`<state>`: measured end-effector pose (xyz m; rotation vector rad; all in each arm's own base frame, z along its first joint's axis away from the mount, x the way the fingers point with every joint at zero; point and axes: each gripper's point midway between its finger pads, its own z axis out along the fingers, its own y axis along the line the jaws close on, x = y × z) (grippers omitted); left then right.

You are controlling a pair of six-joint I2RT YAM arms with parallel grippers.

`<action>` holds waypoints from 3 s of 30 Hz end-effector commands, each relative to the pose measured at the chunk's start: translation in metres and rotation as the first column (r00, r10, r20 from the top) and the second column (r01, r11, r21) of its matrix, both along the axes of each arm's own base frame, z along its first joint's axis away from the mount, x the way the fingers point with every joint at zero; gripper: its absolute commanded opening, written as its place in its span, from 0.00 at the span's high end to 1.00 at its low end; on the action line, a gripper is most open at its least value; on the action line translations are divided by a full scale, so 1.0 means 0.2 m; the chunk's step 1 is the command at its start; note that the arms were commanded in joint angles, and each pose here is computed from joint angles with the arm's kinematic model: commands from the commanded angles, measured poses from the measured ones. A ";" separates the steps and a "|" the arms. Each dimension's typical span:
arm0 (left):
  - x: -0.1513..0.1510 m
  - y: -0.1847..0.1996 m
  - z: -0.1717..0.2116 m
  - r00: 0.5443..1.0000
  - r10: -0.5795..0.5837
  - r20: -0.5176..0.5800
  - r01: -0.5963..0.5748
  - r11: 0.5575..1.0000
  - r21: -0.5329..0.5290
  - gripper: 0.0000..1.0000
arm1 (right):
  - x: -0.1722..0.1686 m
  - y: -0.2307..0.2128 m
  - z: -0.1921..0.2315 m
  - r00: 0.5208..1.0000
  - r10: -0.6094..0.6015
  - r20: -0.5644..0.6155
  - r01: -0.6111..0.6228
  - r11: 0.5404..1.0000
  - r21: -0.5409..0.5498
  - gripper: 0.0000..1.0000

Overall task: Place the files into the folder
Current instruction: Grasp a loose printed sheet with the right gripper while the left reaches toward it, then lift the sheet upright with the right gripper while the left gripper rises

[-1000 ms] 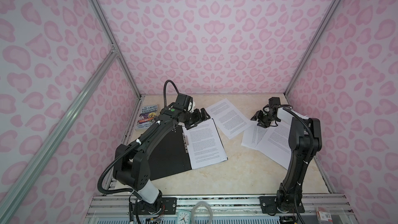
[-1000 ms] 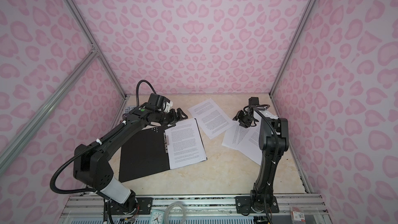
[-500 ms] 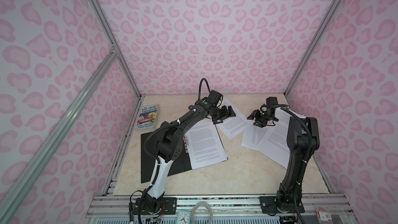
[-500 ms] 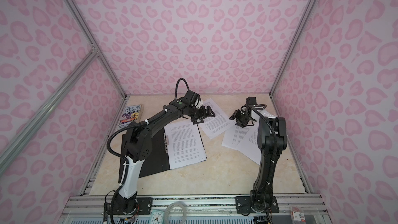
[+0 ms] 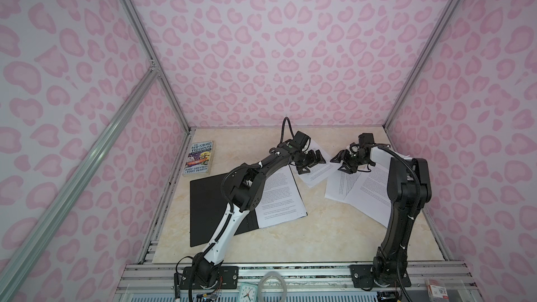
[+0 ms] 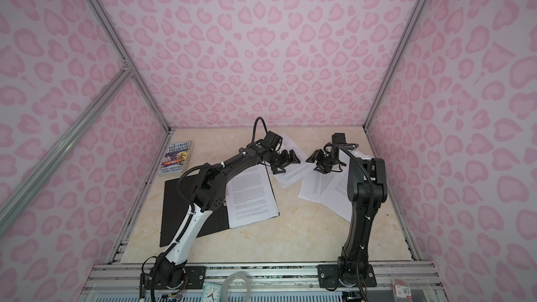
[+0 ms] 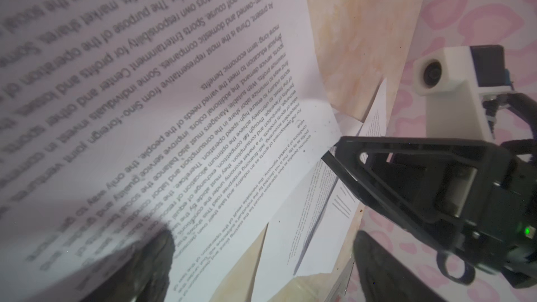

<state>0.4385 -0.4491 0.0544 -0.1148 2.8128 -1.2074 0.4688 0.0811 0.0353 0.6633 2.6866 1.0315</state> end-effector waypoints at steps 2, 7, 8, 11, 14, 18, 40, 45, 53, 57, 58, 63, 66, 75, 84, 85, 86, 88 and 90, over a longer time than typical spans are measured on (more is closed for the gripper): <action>-0.03 0.02 -0.08 1.000 -0.001 -0.029 0.002 1.000 0.012 0.02 | 0.00 0.05 -0.04 1.000 0.001 -0.004 -0.001 0.999 0.052 0.38; -0.07 0.05 -0.12 0.999 -0.009 -0.044 0.011 0.999 0.037 0.02 | 0.00 0.11 -0.03 0.999 0.008 0.041 -0.011 0.997 0.074 0.41; -0.07 0.05 -0.13 0.999 -0.011 -0.047 0.013 0.999 0.036 0.02 | 0.00 0.12 -0.02 0.999 0.001 0.052 -0.006 0.997 0.080 0.42; -0.07 0.05 -0.13 0.999 -0.014 -0.048 0.016 0.999 0.035 0.02 | 0.00 0.14 -0.01 0.996 -0.020 0.082 0.011 0.995 0.098 0.48; -0.07 0.05 -0.11 0.999 -0.010 -0.050 0.012 1.000 0.029 0.02 | -0.01 0.14 -0.02 0.994 -0.047 0.095 0.038 0.994 0.103 0.58; -0.06 0.02 -0.06 0.998 -0.008 -0.065 0.007 1.000 -0.026 0.02 | -0.02 0.15 -0.06 0.994 -0.067 0.085 0.058 0.993 0.104 0.82; 0.08 0.12 1.71 0.711 0.110 0.695 0.217 0.905 -0.366 0.03 | 0.09 0.10 0.76 0.935 0.001 0.355 0.000 1.000 -0.002 1.00; -0.12 0.30 2.02 0.469 0.185 0.864 0.275 0.898 -0.342 0.02 | 0.06 0.09 0.97 0.908 0.018 0.419 -0.006 1.000 -0.029 1.00; -0.54 0.61 2.28 -0.029 0.307 0.951 0.346 0.896 -0.279 0.02 | -0.05 0.21 1.14 0.879 0.076 0.471 -0.060 0.997 -0.049 1.00; -0.65 0.74 2.31 -0.169 0.360 0.918 0.341 0.895 -0.288 0.02 | -0.09 0.27 1.15 0.874 0.081 0.478 -0.071 0.997 -0.039 1.00; -0.66 0.75 2.32 -0.178 0.360 0.916 0.348 0.893 -0.284 0.02 | -0.11 0.28 1.10 0.883 0.077 0.462 -0.071 0.997 -0.030 1.00; -0.71 0.75 2.37 -0.194 0.384 0.903 0.401 0.871 -0.284 0.02 | -0.16 0.31 1.09 0.884 0.081 0.459 -0.073 0.997 -0.035 1.00; -0.73 0.75 2.39 -0.195 0.377 0.905 0.411 0.870 -0.274 0.02 | -0.18 0.33 1.12 0.875 0.105 0.472 -0.093 0.994 -0.049 1.00; -0.80 0.86 2.24 -0.182 0.243 0.953 0.301 0.936 -0.182 0.02 | -0.27 0.31 1.25 0.838 0.277 0.470 -0.169 0.951 -0.259 1.00; -0.93 0.94 1.95 -0.171 -0.077 0.982 0.231 0.966 0.116 0.02 | -0.42 0.47 1.42 0.701 0.567 0.433 -0.310 0.789 -0.531 1.00; -0.94 0.96 1.92 -0.173 -0.115 0.978 0.212 0.965 0.151 0.02 | -0.44 0.50 1.44 0.673 0.603 0.428 -0.325 0.761 -0.561 1.00; -0.95 0.98 1.89 -0.178 -0.149 0.973 0.200 0.963 0.184 0.02 | -0.46 0.53 1.47 0.644 0.633 0.430 -0.334 0.738 -0.586 1.00; -0.97 1.01 1.83 -0.189 -0.223 0.956 0.171 0.952 0.256 0.03 | -0.50 0.59 1.51 0.580 0.697 0.422 -0.335 0.676 -0.656 1.00; -0.96 1.04 1.79 -0.185 -0.274 0.944 0.145 0.942 0.301 0.03 | -0.54 0.65 1.54 0.504 0.759 0.411 -0.339 0.612 -0.715 1.00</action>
